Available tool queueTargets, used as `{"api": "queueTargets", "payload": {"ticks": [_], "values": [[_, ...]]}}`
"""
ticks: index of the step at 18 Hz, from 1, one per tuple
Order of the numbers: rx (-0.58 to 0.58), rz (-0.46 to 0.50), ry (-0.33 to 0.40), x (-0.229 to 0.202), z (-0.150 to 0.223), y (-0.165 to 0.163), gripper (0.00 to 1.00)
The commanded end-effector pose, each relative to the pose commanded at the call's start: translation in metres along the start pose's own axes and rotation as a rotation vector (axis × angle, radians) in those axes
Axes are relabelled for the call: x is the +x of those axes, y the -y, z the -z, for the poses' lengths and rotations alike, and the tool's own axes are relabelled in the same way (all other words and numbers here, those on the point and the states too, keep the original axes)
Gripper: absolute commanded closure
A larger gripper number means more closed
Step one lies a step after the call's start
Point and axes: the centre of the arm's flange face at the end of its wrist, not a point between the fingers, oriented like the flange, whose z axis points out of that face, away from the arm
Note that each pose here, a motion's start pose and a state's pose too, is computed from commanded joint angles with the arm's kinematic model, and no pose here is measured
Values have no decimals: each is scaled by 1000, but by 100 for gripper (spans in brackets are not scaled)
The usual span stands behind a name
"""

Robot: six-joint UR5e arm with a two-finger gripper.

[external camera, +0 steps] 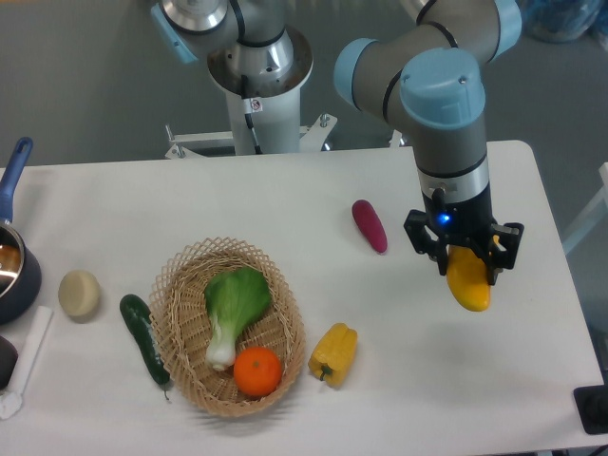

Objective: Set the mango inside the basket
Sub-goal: 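Hold the yellow mango in the gripper and lift it slightly, then carry the yellow mango over the wicker basket and lower it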

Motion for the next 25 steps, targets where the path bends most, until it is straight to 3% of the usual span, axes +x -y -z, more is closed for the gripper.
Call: {"api": "queueTargets", "payload": {"ticks": [20, 25], "values": [[1, 32, -21, 9, -10, 7, 53], [4, 116, -33, 22, -31, 27, 53]]}}
